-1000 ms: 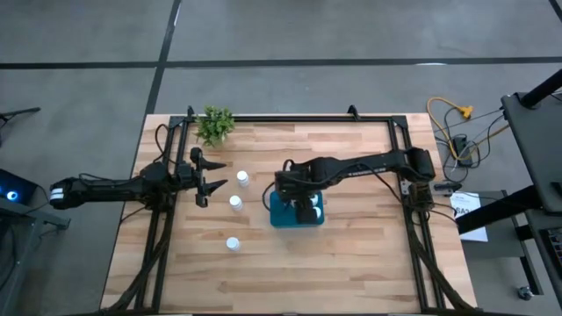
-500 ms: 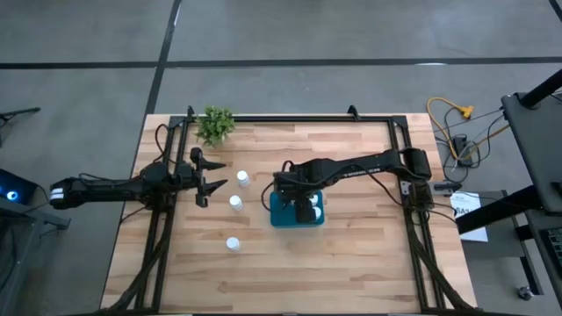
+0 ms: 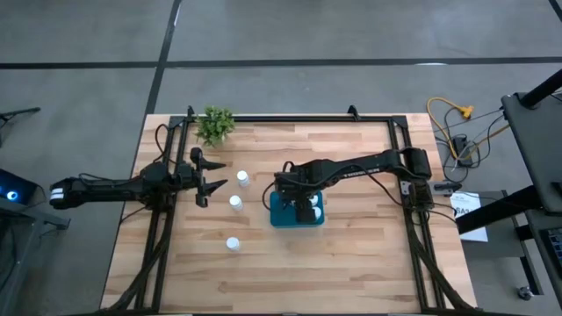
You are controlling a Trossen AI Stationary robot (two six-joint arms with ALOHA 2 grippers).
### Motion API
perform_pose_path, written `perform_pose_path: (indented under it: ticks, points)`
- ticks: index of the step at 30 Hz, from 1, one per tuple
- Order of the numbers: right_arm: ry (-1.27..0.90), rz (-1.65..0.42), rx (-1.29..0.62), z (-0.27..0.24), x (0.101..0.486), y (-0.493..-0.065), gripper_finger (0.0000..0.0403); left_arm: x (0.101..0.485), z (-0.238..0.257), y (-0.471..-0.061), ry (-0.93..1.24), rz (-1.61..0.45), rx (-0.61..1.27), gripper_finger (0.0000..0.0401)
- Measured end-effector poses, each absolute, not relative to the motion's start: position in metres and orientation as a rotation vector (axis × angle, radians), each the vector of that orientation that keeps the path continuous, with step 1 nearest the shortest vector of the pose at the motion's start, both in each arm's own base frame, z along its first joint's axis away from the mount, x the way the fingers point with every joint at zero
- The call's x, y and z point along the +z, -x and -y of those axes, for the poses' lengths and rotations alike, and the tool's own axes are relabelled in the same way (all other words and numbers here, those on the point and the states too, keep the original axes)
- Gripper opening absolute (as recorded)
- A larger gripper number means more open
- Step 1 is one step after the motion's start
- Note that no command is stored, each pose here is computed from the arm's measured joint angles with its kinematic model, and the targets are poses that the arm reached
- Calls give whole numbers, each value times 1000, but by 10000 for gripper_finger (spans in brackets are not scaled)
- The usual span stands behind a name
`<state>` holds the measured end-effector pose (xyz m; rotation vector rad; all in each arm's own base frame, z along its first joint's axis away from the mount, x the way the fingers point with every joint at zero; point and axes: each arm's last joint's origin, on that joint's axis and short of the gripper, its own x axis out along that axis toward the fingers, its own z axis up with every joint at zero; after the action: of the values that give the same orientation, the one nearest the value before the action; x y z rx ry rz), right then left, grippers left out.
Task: Pick and place pill bottles into a basket
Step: Put the white pill bottle into the blue bin
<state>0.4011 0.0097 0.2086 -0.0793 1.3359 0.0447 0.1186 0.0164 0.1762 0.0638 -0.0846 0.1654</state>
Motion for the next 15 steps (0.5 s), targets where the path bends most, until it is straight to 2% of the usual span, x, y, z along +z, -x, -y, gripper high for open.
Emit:
perform_pose_path:
  ticks: [15]
  points:
    - [74,-1387,40,-8,194,-393,151,176,-16,-119,-64,85,165,222]
